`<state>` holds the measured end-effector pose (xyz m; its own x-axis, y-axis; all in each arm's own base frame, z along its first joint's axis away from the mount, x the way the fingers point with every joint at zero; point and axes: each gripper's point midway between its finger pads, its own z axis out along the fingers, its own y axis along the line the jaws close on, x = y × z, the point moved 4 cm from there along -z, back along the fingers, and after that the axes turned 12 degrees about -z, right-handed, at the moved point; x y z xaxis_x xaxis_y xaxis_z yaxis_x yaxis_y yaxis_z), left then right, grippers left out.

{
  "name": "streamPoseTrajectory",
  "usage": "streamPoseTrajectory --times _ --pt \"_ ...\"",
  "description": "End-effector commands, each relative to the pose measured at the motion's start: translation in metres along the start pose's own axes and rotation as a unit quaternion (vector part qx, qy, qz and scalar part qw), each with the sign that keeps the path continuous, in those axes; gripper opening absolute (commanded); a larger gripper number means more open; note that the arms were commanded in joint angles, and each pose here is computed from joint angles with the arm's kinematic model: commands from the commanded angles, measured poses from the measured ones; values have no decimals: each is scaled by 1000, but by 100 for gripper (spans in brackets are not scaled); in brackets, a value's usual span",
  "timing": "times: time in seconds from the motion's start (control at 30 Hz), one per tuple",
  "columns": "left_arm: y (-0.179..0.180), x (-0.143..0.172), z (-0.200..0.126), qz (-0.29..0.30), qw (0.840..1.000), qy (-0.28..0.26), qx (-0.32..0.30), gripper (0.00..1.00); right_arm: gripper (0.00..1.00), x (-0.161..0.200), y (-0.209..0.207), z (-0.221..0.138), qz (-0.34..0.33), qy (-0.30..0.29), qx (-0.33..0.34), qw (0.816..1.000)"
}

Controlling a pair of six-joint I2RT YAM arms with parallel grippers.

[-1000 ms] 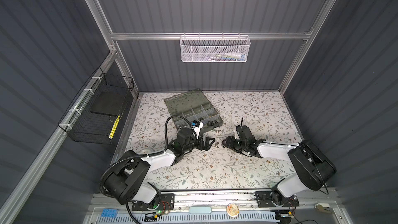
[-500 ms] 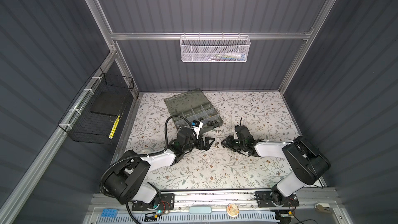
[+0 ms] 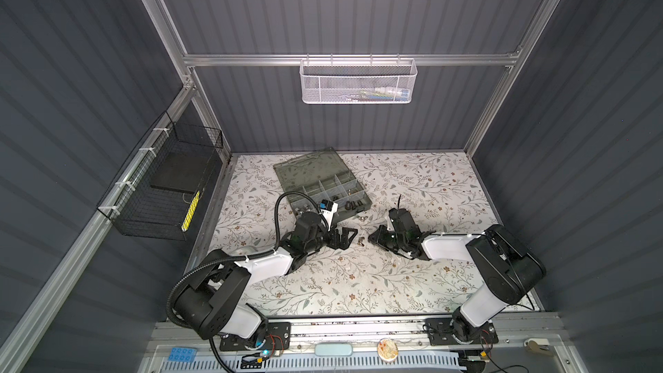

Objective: Sort the screws and nuts into containers
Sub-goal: Pick up the nut from the center of the table.

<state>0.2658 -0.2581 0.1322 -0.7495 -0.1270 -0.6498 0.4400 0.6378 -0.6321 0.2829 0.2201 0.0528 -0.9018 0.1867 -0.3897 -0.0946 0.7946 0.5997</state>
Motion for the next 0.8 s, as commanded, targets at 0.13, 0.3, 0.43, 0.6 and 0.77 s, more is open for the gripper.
streamPoseTrajectory --times 0.13,0.3,0.43,0.6,0.77 --pt "0 -4 1 13 1000 -6 -13 100 9 2 2 -3 10 5 -3 1000" --pt "1 -7 -4 16 999 -16 -23 100 6 -4 12 -8 16 -5 -25 1000" --pt "3 -9 -7 17 999 -24 -35 100 5 -8 18 -10 26 -11 -44 999" --pt "6 -13 -14 20 998 -39 -52 100 3 -10 28 -14 34 -9 -78 996" --pt "7 -15 -19 22 997 -49 -62 100 3 -15 36 -17 46 -21 -114 992"
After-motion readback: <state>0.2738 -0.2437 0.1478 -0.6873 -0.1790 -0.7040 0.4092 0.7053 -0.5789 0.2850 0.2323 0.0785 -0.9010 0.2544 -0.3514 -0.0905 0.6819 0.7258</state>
